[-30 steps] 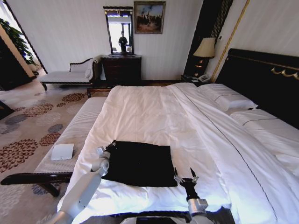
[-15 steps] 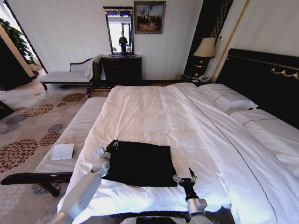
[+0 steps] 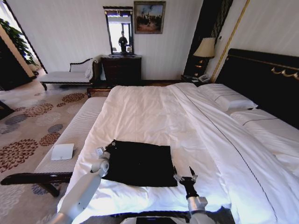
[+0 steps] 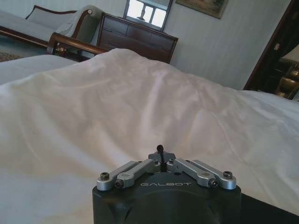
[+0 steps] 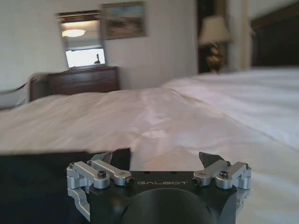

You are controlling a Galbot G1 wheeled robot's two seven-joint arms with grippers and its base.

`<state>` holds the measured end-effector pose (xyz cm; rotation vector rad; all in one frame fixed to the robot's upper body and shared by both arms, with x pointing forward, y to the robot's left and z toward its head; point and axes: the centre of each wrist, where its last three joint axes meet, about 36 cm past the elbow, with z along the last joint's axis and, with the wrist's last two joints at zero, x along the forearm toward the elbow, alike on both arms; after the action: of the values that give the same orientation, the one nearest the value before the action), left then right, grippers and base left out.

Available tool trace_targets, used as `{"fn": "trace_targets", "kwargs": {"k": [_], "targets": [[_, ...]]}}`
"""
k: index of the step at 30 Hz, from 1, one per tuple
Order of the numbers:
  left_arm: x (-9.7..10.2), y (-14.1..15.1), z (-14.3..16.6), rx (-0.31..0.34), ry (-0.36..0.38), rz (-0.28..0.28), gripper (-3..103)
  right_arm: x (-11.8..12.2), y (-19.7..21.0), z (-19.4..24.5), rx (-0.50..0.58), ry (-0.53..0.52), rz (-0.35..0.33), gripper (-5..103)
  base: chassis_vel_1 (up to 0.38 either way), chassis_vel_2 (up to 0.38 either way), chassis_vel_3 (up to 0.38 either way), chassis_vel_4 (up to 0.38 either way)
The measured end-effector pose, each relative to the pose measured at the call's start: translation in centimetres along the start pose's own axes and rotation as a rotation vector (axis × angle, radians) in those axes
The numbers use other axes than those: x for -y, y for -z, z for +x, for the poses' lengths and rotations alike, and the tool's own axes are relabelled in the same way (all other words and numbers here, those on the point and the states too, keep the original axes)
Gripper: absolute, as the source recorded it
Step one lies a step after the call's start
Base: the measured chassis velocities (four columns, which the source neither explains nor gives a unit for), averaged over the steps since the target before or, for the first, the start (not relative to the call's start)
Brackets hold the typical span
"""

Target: Fold the clothes on the bed.

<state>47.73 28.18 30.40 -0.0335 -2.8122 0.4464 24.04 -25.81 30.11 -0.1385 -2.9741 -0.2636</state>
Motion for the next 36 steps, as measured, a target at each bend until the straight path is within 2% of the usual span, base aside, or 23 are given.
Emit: {"fn": "trace_targets", "kwargs": {"k": [1, 3, 4, 5, 6, 9, 10, 11, 14, 19, 21, 23, 31, 36], "targets": [[0.0, 0.0, 0.0, 0.0, 0.0, 0.0, 0, 0.0, 0.0, 0.0, 0.0, 0.0, 0.0, 100, 0.0, 0.0, 0.0, 0.0], [0.1, 0.3, 0.4, 0.007, -0.003, -0.003, 0, 0.4, 1.6, -1.4, -0.021, -0.02, -0.087, 100, 0.0, 0.0, 0.0, 0.0], [0.2, 0.6, 0.8, 0.014, -0.005, -0.006, 0, 1.1, 3.2, -3.2, -0.039, -0.029, -0.167, 100, 0.0, 0.0, 0.0, 0.0], [0.2, 0.7, 1.0, 0.017, -0.004, -0.008, 0, 1.4, 4.0, -4.2, -0.051, -0.025, -0.208, 100, 0.0, 0.0, 0.0, 0.0], [0.2, 0.7, 1.0, 0.017, -0.004, -0.008, 0, 1.4, 4.0, -4.2, -0.051, -0.025, -0.208, 100, 0.0, 0.0, 0.0, 0.0], [0.1, 1.2, 1.4, 0.023, -0.005, -0.016, 0, 2.5, 5.8, -8.5, -0.127, 0.011, -0.379, 100, 0.0, 0.0, 0.0, 0.0], [0.1, 1.3, 1.5, 0.024, -0.005, -0.018, 0, 2.7, 6.0, -9.7, -0.143, 0.021, -0.409, 100, 0.0, 0.0, 0.0, 0.0], [0.1, 1.3, 1.5, 0.024, -0.005, -0.018, 0, 2.7, 6.0, -9.7, -0.143, 0.021, -0.409, 100, 0.0, 0.0, 0.0, 0.0], [0.2, 1.7, 1.5, 0.018, -0.006, -0.028, 0, 3.8, 6.1, -14.5, -0.203, 0.04, -0.487, 100, 0.0, 0.0, 0.0, 0.0], [0.7, 1.9, 0.8, 0.004, -0.016, -0.038, 0, 4.4, 5.1, -19.6, -0.257, 0.056, -0.495, 100, 0.0, 0.0, 0.0, 0.0], [0.7, 1.9, 0.8, 0.003, -0.014, -0.039, 0, 4.2, 4.8, -20.3, -0.269, 0.06, -0.494, 100, 0.0, 0.0, 0.0, 0.0], [0.2, 2.0, 0.9, -0.005, -0.005, -0.05, 0, 3.0, 2.8, -22.7, -0.31, 0.084, -0.472, 100, 0.0, 0.0, 0.0, 0.0], [-1.4, 2.0, 1.4, -0.015, 0.019, -0.055, 0, 1.4, 1.6, -22.8, -0.342, 0.134, -0.473, 100, 0.0, 0.0, 0.0, 0.0], [-1.5, 1.9, 1.3, -0.017, 0.023, -0.054, 0, 0.6, 0.7, -22.8, -0.356, 0.15, -0.468, 102, 0.0, 0.0, 0.0, 0.0]]}}
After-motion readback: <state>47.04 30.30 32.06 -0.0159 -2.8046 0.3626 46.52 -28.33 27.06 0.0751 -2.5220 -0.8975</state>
